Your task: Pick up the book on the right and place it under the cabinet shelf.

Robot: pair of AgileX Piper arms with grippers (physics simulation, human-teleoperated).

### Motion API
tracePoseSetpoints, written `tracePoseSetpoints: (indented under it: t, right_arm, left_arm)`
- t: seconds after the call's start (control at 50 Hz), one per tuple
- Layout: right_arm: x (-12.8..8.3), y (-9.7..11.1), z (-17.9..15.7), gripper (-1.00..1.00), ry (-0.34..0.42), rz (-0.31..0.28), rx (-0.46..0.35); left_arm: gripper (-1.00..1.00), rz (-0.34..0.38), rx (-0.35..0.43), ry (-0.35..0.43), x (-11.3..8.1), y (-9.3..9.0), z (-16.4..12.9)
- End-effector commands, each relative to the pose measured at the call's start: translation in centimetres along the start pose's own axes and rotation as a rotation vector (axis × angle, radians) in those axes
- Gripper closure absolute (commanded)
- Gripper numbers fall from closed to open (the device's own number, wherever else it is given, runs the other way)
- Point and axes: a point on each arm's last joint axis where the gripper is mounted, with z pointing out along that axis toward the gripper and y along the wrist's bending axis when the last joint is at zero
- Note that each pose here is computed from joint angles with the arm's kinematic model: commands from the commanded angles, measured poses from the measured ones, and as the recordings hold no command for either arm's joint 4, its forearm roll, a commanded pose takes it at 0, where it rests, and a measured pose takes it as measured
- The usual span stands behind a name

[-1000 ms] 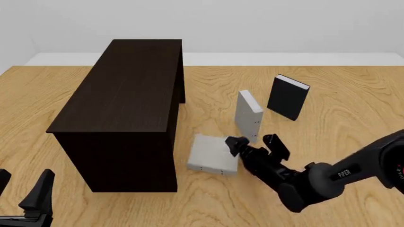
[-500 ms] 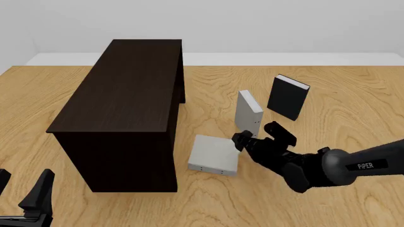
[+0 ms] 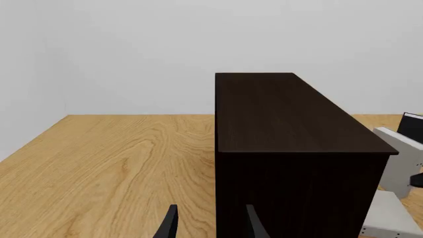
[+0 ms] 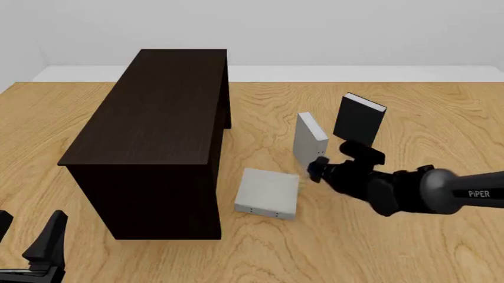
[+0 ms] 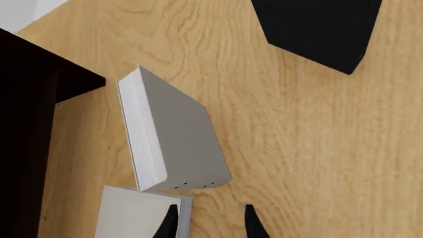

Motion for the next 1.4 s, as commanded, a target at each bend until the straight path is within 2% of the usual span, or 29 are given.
tracePoseSetpoints:
  t: [0.02, 0.26, 0.28, 0.3, 0.7, 0.94, 1.4]
  right_arm:
    - [-0.2, 0.3, -0.6, -1.0, -0.033, -0.001, -0.028]
    - [-0.2, 0.3, -0.6, -1.0, -0.033, -0.001, -0.028]
    - [-0.1, 0.6, 0.6, -1.0, 0.018, -0.007, -0.001]
    - [-0.2, 0.3, -0.5, -1.0, -0.032, -0.003, -0.026]
    - [1.8, -0.7, -0.3, -1.0, 0.074, 0.021, 0.038]
    - [2.7, 0.3, -1.6, -1.0, 0.106, 0.017, 0.022]
    - [4.0, 0.8, -0.3, -1.0, 0.169, -0.009, 0.036]
  left_arm:
    - [-1.0, -0.001, 0.0, 0.0, 0.0, 0.0, 0.0]
    - [-1.0, -0.001, 0.0, 0.0, 0.0, 0.0, 0.0]
    - [-1.0, -0.002, 0.017, 0.0, 0.0, -0.1, 0.0]
    - [-1.0, -0.001, 0.0, 0.0, 0.0, 0.0, 0.0]
    - [-1.0, 0.0, 0.0, -0.001, 0.1, 0.0, 0.0]
    - [-1.0, 0.001, 0.0, -0.001, 0.1, 0.0, 0.0]
    - [-1.0, 0.001, 0.0, -0.002, 0.0, 0.0, 0.0]
